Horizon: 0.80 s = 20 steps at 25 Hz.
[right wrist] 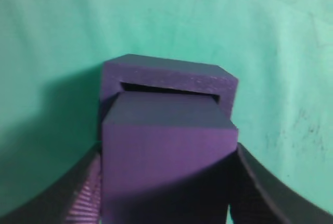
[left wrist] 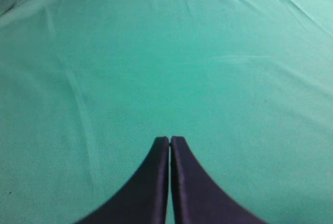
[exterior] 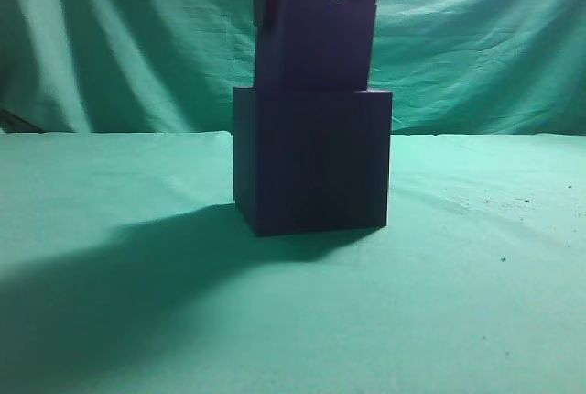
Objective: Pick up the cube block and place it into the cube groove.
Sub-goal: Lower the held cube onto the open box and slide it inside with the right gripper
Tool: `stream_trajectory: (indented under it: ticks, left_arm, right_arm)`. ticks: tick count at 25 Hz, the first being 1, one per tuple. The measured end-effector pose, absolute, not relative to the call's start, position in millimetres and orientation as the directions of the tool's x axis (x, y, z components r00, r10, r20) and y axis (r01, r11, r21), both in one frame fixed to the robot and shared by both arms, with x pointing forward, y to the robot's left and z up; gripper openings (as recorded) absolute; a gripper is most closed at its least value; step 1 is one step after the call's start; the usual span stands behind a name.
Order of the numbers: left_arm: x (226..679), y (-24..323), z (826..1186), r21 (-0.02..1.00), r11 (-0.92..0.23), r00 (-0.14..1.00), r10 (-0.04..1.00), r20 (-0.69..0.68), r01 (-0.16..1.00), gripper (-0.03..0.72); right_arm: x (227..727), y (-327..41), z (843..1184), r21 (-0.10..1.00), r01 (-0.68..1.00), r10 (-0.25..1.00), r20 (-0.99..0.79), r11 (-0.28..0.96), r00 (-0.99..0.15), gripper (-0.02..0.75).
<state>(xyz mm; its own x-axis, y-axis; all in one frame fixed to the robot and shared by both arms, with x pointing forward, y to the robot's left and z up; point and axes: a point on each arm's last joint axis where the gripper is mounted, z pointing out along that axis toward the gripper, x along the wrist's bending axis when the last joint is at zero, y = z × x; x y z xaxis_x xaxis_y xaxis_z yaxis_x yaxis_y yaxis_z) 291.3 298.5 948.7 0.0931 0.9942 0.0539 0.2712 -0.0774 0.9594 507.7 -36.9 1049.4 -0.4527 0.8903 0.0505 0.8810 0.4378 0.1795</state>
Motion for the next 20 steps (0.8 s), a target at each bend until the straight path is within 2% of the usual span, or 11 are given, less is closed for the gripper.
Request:
stream_trajectory:
  ticks: [20]
  left_arm:
    - [291.3, 298.5, 948.7, 0.959, -0.077, 0.093, 0.994, 0.054, 0.271, 0.000]
  right_arm:
    - [507.1, -38.5, 1045.3, 0.152, 0.887, 0.894, 0.034, 0.436, -0.446, 0.438]
